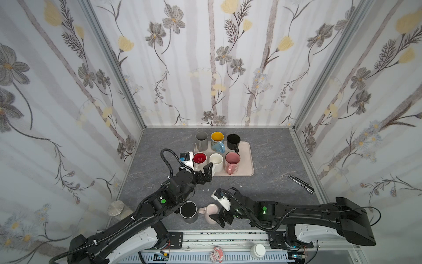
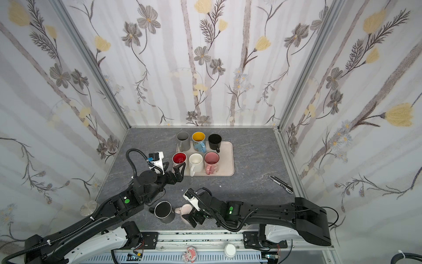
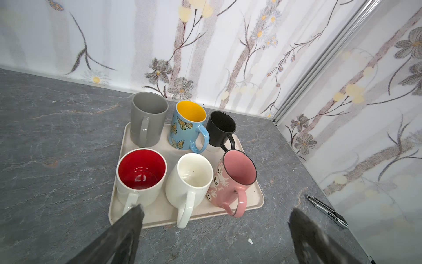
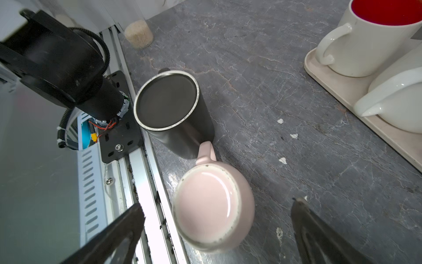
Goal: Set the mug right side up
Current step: 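Open the left gripper and move both grippers to the pale pink mug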
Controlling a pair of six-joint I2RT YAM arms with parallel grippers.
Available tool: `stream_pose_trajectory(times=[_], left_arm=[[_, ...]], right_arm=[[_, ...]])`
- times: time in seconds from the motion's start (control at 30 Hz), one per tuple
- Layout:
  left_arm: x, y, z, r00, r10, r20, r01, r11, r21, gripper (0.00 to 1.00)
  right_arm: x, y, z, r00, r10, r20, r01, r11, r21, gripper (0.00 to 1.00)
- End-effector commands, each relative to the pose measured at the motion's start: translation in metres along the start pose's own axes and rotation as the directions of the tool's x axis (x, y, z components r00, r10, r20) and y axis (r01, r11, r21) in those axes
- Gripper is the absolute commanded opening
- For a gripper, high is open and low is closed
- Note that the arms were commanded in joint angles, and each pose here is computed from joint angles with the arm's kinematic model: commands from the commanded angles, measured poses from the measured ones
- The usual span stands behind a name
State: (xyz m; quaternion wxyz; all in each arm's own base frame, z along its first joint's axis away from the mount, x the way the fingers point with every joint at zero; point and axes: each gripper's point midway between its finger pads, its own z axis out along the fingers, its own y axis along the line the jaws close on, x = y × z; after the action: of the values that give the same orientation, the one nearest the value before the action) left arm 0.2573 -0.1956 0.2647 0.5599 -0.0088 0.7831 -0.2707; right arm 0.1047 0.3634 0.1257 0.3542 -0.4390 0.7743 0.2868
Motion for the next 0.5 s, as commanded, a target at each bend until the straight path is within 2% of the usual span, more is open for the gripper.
stream_pose_trajectory(times=[0.0, 0.1, 0.27, 0.47], left_arm=[[-0.001, 0.005, -0.002, 1.0, -0.021, 0.011, 0.021, 1.0, -0.016, 1.0], [0.0, 0.006, -0.003, 1.0, -0.019, 0.006, 0.019, 1.0, -0.011, 1.0], [0.002, 0.004, -0.003, 1.0, -0.001, -0.013, 0.001, 1.0, -0.003, 1.0], [0.012, -0.001, -0.002, 0.998, 0.035, -0.061, -0.033, 0.999, 0.029, 1.0]], right_arm=[[0.001, -0.01, 0.008, 0.999, -0.036, -0.027, 0.038, 0.994, 0.098, 1.0], [0.004, -0.012, 0.015, 0.998, -0.039, -0.046, 0.045, 0.989, 0.138, 1.0], [0.007, -0.04, 0.012, 0.999, 0.004, -0.034, 0.005, 0.961, 0.276, 1.0], [0.011, -0.079, -0.005, 0.995, 0.099, 0.019, -0.099, 0.933, 0.346, 1.0]])
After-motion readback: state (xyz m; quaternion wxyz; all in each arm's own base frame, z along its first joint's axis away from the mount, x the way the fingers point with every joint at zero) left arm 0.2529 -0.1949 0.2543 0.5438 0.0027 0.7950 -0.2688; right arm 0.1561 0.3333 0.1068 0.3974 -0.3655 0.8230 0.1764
